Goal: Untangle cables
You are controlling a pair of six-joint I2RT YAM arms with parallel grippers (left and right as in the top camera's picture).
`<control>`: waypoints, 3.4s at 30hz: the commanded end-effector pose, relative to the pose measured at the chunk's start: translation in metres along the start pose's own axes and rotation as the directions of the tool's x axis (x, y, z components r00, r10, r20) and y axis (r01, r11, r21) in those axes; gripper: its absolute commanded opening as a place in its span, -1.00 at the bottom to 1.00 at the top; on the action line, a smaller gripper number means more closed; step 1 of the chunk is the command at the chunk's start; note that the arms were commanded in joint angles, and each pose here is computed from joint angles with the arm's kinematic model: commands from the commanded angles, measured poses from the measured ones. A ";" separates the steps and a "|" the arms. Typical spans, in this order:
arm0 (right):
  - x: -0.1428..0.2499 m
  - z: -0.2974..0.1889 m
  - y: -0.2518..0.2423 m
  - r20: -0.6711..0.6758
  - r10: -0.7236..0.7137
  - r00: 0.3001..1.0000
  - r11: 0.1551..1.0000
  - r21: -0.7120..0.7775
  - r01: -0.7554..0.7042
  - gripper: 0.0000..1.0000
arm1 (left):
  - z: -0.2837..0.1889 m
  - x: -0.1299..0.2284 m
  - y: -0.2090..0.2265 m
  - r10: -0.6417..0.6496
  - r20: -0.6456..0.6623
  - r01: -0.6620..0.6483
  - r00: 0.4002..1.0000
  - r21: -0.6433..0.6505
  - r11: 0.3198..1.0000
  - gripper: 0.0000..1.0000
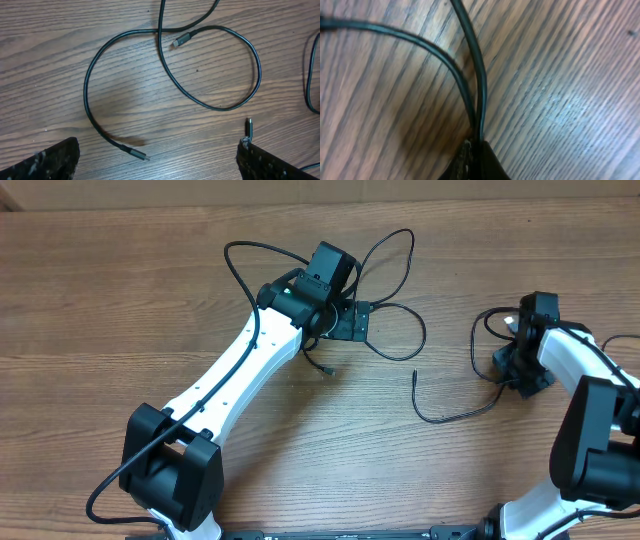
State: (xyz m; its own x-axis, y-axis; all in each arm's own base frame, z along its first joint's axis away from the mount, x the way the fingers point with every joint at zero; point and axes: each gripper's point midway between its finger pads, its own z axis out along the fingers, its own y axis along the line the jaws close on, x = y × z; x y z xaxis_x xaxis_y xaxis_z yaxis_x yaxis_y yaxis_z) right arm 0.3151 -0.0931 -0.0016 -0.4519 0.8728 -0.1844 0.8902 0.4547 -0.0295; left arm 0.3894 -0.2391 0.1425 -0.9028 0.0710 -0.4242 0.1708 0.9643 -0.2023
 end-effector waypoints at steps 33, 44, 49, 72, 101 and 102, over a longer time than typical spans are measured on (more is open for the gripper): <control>-0.042 0.015 0.063 0.288 -0.329 0.899 0.900 -0.193 0.392 -0.92 | 0.004 0.000 0.004 -0.017 -0.001 0.017 1.000 -0.017 1.000 0.99; -0.214 -0.096 0.077 0.658 -0.239 0.714 0.883 -0.160 0.442 -0.92 | 0.004 0.000 0.004 -0.017 -0.001 0.017 1.000 -0.017 1.000 0.99; -0.279 -0.170 0.077 0.806 -0.162 0.570 0.884 -0.139 0.447 -0.92 | 0.004 0.000 0.004 -0.017 -0.001 0.017 1.000 -0.017 1.000 0.99; -0.342 -0.093 0.137 0.781 0.165 0.603 0.818 -0.450 0.358 -0.91 | 0.004 0.000 0.004 -0.017 -0.001 0.017 1.000 -0.017 1.000 0.99; -0.280 -0.234 0.174 0.683 -0.003 0.730 0.817 -0.420 0.396 0.37 | 0.004 0.000 0.004 -0.017 -0.001 0.017 1.000 -0.017 1.000 0.99; -0.280 -0.229 0.169 0.671 -0.012 0.741 0.824 -0.413 0.387 0.48 | 0.004 0.000 0.004 -0.017 -0.001 0.017 1.000 -0.017 1.000 0.99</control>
State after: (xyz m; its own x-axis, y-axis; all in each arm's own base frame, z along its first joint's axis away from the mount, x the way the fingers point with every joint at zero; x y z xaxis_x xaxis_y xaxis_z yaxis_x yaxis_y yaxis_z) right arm 0.5925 -0.1979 0.2706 -0.3192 0.5050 -0.8019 0.4769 0.8169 0.3246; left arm 0.3894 -0.2391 0.1425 -0.9028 0.0706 -0.4242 0.1705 0.9643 -0.2024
